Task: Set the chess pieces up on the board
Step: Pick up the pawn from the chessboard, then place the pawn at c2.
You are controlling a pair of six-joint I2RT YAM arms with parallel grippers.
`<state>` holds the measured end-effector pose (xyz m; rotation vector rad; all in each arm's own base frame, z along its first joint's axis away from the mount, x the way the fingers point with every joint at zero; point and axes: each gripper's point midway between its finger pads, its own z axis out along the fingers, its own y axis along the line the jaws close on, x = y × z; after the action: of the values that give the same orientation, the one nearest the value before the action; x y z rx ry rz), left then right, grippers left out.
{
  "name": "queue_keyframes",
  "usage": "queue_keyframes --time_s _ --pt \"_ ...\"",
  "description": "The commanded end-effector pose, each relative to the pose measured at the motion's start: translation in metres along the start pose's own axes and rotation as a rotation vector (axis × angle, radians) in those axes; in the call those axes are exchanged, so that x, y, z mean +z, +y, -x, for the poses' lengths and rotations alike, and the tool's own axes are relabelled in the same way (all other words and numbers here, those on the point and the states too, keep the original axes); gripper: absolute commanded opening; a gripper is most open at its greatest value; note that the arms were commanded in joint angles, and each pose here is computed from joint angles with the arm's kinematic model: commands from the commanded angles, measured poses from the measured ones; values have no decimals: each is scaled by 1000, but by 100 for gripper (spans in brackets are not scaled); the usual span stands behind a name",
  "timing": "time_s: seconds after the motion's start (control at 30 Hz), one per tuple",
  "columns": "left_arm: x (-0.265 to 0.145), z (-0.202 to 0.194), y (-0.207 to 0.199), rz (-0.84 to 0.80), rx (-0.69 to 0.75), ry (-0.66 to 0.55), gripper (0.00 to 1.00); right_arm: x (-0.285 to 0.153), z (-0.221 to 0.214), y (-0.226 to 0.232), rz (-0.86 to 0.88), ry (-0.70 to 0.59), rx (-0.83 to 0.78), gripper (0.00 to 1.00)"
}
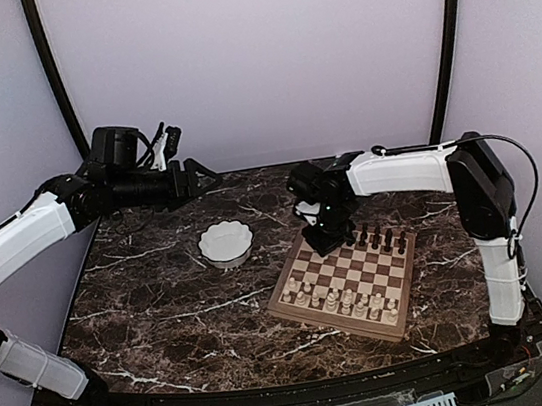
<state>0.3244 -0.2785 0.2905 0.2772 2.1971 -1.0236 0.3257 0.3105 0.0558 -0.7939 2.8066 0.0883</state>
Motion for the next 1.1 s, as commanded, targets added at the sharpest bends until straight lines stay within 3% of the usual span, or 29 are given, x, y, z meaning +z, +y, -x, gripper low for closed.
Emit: queue_keyframes --time_s 0.0,0.17,0.47,0.7,1.07 --pt "-6 -5 -5 -28 -8 8 68 -17 6 3 13 -32 13 3" --pt "-1 -4 -6 -40 -13 11 68 -57 -2 -1 11 -72 23 1" --pt "15 -4 -7 -60 -18 46 66 -108 -59 1 56 -114 -3 1" --pt "27 1 -10 -73 -9 74 66 -122 -83 -1 62 -132 -2 2" --pt "33 1 -12 -80 -29 92 64 -90 -55 42 62 -112 -153 2"
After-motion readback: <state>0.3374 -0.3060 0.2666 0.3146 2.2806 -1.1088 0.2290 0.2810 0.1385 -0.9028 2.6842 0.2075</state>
